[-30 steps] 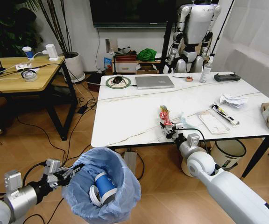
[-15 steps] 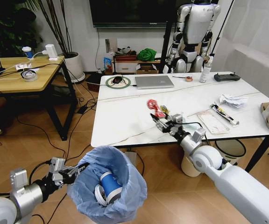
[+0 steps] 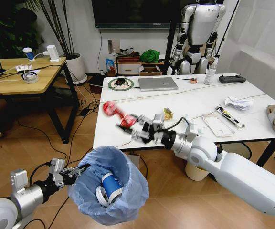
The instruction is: Pick up the trash bin and place the trash from the table into it.
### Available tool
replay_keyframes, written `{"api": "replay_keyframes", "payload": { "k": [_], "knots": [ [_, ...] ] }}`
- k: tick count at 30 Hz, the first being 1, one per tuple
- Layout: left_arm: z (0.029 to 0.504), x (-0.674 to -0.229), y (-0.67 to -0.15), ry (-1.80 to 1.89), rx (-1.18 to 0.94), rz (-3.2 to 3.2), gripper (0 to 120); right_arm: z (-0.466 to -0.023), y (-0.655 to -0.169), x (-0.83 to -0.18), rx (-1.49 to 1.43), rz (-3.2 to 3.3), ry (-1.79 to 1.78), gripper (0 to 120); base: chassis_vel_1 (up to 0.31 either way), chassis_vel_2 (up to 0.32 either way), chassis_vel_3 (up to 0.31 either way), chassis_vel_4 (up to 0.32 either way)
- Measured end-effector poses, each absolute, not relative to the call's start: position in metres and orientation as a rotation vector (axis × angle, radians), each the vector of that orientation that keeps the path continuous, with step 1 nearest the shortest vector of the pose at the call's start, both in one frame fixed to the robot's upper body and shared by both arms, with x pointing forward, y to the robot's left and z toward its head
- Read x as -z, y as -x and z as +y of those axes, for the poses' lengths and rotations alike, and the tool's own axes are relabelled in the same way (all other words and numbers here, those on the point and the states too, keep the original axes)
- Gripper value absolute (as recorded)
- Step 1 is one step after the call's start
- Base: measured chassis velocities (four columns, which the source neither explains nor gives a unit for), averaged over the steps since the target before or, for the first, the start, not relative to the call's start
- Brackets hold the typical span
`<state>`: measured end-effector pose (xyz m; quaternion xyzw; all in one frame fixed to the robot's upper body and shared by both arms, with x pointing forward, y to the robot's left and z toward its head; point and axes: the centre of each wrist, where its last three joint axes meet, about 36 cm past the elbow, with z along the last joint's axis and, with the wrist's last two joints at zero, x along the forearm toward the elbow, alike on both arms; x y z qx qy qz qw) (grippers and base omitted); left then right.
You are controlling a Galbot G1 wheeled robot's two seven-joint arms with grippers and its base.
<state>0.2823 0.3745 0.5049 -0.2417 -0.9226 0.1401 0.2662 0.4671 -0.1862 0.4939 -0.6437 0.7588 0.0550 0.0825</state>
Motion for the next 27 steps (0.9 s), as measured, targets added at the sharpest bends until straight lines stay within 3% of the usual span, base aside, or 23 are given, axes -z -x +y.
{"api": "replay_keyframes", "payload": {
  "k": [7,25,27],
  "knots": [
    [0.375,-0.506,-0.282,0.644,-0.38,-2.497,0,-0.171,-0.461,-0.488,-0.054,2.081,2.136,46,0.0,0.0,0.0,0.0],
    [0.375,-0.508,-0.282,0.631,-0.389,-2.502,0,-0.162,-0.472,-0.482,0.053,1.996,2.206,46,0.0,0.0,0.0,0.0],
    [0.375,-0.508,-0.282,0.629,-0.392,-2.502,0,-0.164,-0.471,-0.478,0.054,2.003,2.204,54,0.0,0.0,0.0,0.0]
  ]
}}
